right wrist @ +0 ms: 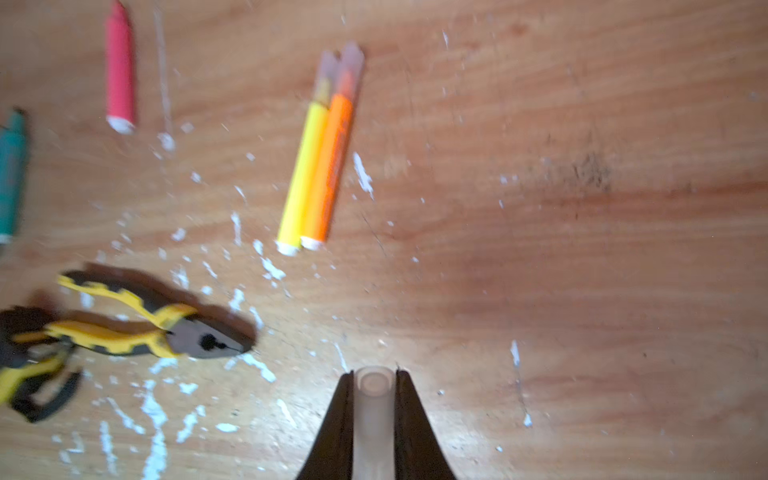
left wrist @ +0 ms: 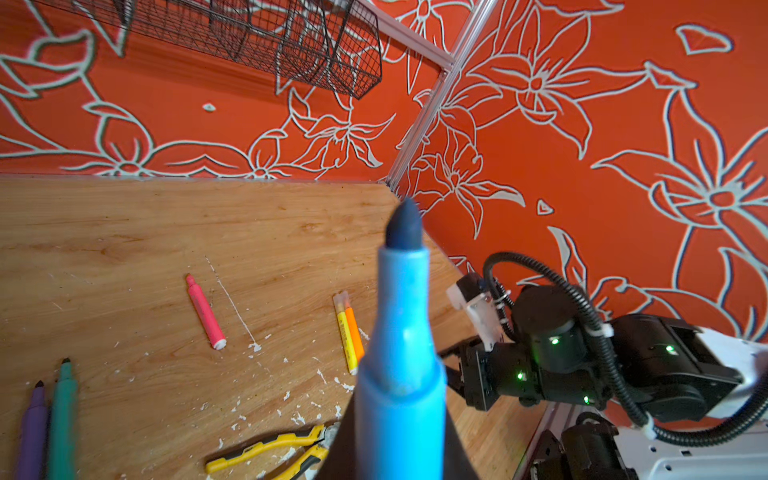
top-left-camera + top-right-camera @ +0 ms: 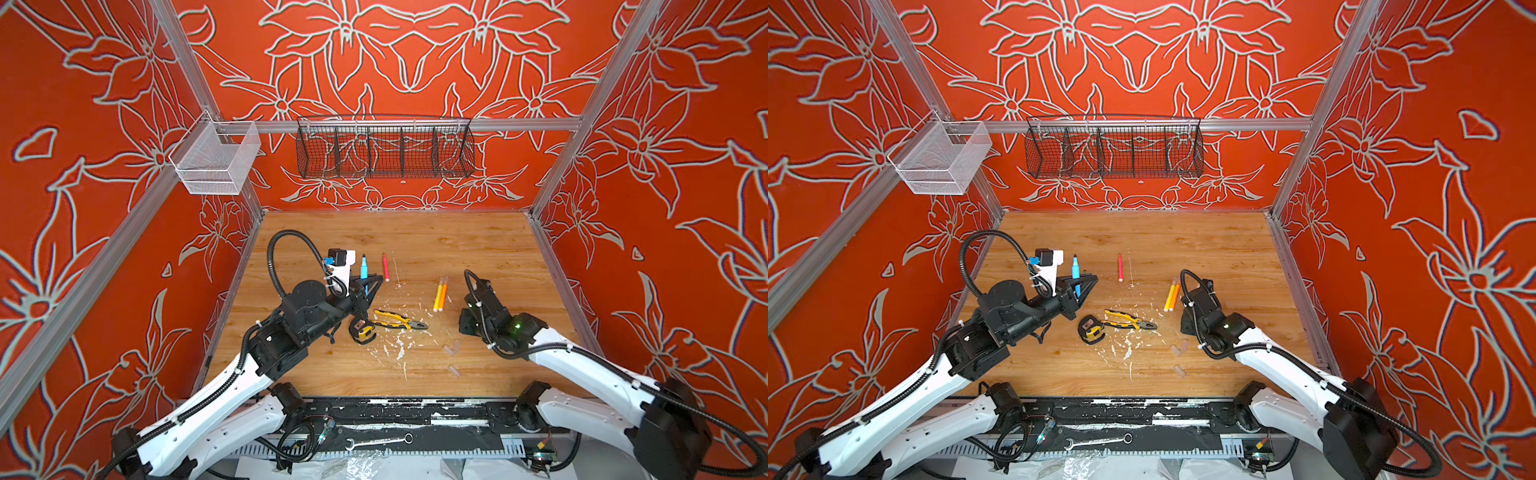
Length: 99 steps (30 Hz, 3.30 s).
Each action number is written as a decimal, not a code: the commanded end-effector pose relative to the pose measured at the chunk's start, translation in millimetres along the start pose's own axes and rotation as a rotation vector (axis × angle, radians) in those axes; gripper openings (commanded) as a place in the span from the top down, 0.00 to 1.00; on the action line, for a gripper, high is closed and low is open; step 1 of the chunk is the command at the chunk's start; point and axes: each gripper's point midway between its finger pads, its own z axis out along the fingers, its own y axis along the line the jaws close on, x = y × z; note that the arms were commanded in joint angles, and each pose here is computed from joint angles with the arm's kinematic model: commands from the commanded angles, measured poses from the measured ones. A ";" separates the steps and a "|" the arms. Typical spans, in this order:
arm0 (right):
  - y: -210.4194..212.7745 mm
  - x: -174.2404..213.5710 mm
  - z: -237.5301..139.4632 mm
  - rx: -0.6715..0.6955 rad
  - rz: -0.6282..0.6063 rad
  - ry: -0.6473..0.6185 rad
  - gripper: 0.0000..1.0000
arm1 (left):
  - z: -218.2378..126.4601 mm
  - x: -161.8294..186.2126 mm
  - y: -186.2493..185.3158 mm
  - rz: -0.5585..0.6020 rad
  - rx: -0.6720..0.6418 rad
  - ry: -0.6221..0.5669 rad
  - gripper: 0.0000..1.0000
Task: Insert the pens into the pen caps
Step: 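Lift the cap with the right gripper toward the blue marker tip, then lower the cap onto the blue marker tip held by the left gripper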
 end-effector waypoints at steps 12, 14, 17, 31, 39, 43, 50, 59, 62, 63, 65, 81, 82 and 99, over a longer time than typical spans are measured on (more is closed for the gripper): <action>53.8 -106.1 -76.0 -0.379 0.300 -0.460 0.98 | 21.7 5.0 -41.1 0.084 0.209 0.106 1.00; 63.2 -120.0 -93.3 -0.431 0.298 -0.501 0.98 | 26.2 7.7 -41.1 0.085 0.215 0.113 1.00; 79.8 -136.0 -116.7 -0.528 0.291 -0.548 1.00 | 31.0 7.9 -44.7 0.081 0.229 0.134 1.00; 161.0 -169.6 -170.2 -1.034 0.327 -0.595 1.00 | 54.0 28.5 -50.6 0.062 0.301 0.204 1.00; 178.5 -163.0 -185.8 -1.140 0.310 -0.596 1.00 | 63.8 29.3 -51.3 0.052 0.309 0.207 1.00; 194.7 -156.4 -190.6 -1.167 0.254 -0.569 1.00 | 71.3 34.5 -45.6 0.045 0.289 0.210 1.00; 207.5 -145.5 -186.8 -1.167 0.212 -0.560 1.00 | 75.1 36.7 -50.8 0.022 0.322 0.223 1.00; 211.3 -145.6 -194.1 -1.164 0.183 -0.586 1.00 | 75.9 37.5 -50.9 0.016 0.324 0.226 1.00; 211.5 -147.5 -194.4 -1.157 0.184 -0.597 1.00 | 75.6 37.6 -51.5 0.014 0.328 0.228 1.00; 212.0 -148.5 -194.0 -1.153 0.181 -0.601 1.00 | 75.6 37.6 -51.6 0.014 0.328 0.228 1.00; 214.1 -150.2 -192.4 -1.146 0.178 -0.602 1.00 | 76.0 38.4 -51.5 0.014 0.329 0.231 1.00; 218.9 -134.6 -172.7 -1.142 0.170 -0.530 1.00 | 75.2 36.7 -49.3 0.019 0.314 0.220 1.00; 220.0 -132.7 -173.7 -1.148 0.163 -0.526 1.00 | 75.1 36.4 -49.0 0.018 0.312 0.219 1.00; 220.6 -104.0 -165.5 -1.159 0.093 -0.464 0.77 | 71.4 32.9 -47.4 0.025 0.305 0.188 1.00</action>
